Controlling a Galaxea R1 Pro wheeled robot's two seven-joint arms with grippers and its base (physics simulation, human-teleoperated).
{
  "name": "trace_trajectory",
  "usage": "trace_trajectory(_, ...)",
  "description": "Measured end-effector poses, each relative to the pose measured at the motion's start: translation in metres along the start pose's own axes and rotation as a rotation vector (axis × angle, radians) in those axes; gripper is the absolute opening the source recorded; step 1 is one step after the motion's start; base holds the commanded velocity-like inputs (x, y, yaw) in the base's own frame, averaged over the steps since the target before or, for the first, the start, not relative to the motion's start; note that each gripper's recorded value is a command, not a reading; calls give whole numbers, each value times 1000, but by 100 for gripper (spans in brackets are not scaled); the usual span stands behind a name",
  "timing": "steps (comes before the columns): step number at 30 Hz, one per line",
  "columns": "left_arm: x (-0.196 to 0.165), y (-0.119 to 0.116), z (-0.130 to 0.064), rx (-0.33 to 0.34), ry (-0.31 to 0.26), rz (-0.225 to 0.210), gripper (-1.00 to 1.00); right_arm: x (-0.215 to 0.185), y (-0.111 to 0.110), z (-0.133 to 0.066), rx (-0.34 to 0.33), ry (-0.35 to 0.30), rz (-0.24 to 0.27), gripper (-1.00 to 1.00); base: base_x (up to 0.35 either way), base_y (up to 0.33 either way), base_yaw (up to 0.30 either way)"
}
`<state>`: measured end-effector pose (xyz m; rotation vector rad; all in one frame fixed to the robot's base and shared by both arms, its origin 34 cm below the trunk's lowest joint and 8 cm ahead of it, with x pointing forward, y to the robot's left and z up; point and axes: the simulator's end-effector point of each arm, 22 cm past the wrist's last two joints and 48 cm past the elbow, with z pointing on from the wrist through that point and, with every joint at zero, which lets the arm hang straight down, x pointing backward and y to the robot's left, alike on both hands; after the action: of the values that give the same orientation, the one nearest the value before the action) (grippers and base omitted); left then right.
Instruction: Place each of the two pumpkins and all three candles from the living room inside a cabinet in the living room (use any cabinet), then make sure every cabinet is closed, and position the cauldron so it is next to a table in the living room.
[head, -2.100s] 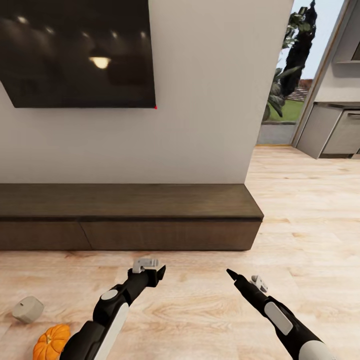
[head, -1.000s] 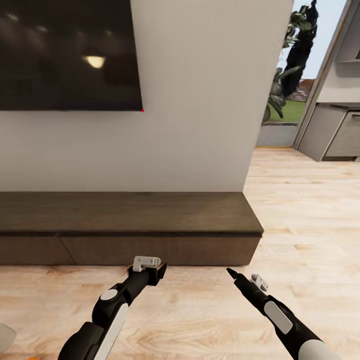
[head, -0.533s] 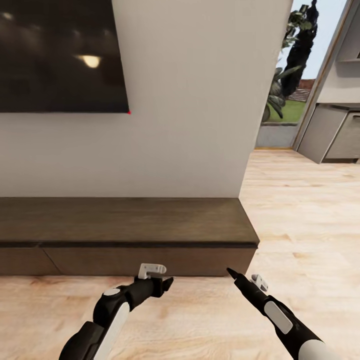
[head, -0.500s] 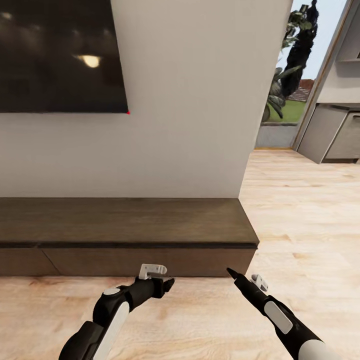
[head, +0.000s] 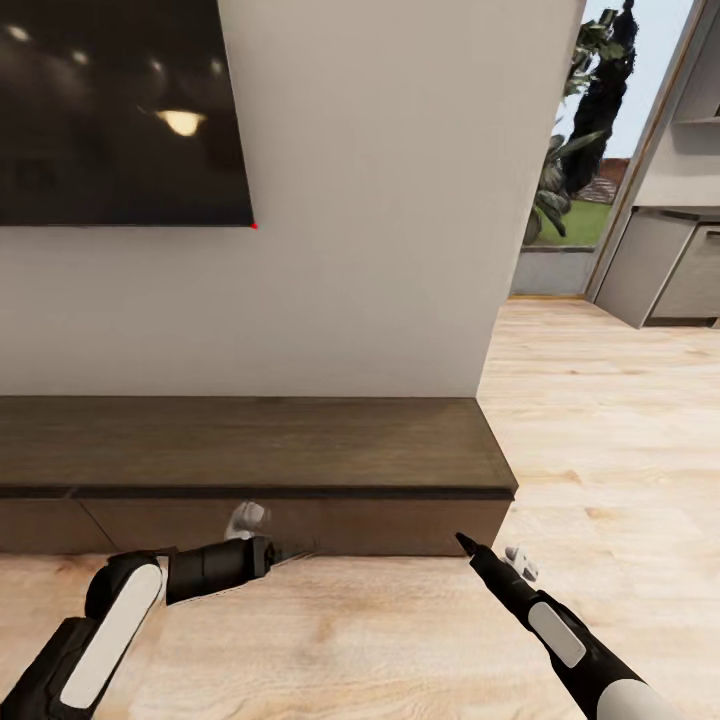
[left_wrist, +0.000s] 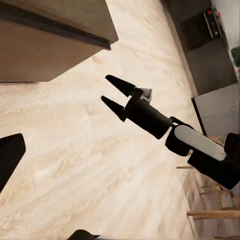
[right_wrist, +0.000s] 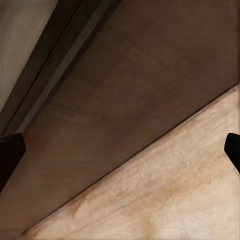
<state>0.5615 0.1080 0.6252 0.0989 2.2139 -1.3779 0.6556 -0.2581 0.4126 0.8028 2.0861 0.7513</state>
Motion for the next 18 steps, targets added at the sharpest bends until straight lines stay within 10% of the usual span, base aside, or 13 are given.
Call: trace_trajectory(18,3,9,-14,58,-21,-29,100,8,-15,7,-4,-14,2,100,0,0,0)
